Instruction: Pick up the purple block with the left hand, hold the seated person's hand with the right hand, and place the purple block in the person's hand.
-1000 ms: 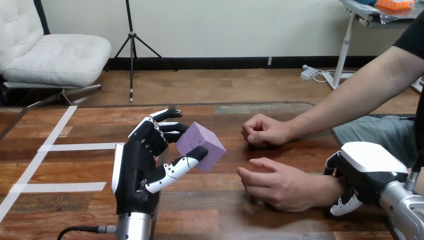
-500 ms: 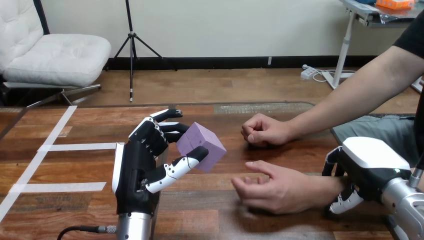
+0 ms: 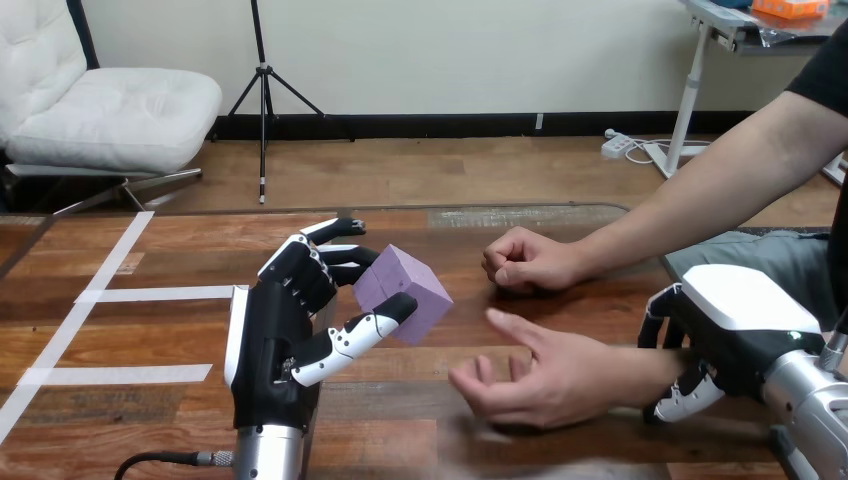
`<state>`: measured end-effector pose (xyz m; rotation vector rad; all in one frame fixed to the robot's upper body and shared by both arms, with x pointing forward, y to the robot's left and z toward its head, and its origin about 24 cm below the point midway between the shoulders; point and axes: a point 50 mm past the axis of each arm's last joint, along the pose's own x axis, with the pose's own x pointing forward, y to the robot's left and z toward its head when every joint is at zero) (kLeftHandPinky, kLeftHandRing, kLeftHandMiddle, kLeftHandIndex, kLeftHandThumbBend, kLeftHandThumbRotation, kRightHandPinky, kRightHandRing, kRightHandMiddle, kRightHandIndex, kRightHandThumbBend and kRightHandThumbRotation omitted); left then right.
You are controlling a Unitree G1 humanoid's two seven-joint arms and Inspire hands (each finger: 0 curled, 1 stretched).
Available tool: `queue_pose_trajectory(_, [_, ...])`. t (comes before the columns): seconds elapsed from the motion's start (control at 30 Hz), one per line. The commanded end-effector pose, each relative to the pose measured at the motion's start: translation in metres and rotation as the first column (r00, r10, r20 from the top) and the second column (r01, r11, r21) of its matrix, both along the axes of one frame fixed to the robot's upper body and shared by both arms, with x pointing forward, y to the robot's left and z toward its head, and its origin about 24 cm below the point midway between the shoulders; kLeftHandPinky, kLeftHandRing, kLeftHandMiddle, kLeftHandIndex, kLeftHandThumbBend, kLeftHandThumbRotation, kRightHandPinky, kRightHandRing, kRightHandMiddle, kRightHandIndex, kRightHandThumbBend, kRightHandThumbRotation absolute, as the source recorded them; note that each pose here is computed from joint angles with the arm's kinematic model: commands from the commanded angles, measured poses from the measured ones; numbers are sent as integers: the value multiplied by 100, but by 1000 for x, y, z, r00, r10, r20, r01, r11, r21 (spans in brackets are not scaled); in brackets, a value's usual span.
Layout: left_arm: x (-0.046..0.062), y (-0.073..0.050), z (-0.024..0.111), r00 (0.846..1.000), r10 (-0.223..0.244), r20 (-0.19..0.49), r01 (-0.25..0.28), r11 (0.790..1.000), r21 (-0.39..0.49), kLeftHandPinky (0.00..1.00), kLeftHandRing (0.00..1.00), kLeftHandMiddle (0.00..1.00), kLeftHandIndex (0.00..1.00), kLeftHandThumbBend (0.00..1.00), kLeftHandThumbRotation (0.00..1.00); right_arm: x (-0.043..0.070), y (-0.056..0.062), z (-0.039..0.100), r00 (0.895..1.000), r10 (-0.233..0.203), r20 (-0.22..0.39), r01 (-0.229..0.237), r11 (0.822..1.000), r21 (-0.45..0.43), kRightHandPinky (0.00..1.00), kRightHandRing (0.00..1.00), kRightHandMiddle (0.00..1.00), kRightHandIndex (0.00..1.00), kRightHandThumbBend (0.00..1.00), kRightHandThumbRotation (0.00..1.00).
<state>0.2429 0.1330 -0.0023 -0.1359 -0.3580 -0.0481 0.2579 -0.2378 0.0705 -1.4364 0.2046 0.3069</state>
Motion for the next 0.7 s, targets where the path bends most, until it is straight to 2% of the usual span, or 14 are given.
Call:
queue_pose_trajectory(0.0, [12, -24, 17, 997, -32, 70, 37, 997, -68, 56, 50, 52, 63, 73, 0, 8, 4, 36, 989, 40, 142, -38, 999, -13, 31, 38, 46, 52, 83, 0])
queue_pose_trajectory(0.23, [12, -24, 16, 997, -33, 68, 37, 997, -68, 57, 50, 51, 63, 73, 0, 7, 8, 41, 988, 57, 145, -53, 998, -30, 28, 35, 44, 52, 82, 0])
queue_pose_trajectory(0.67, [12, -24, 16, 997, -31, 67, 35, 997, -62, 57, 50, 51, 63, 73, 0, 6, 14, 47, 981, 84, 176, -79, 996, -34, 30, 38, 46, 51, 82, 0])
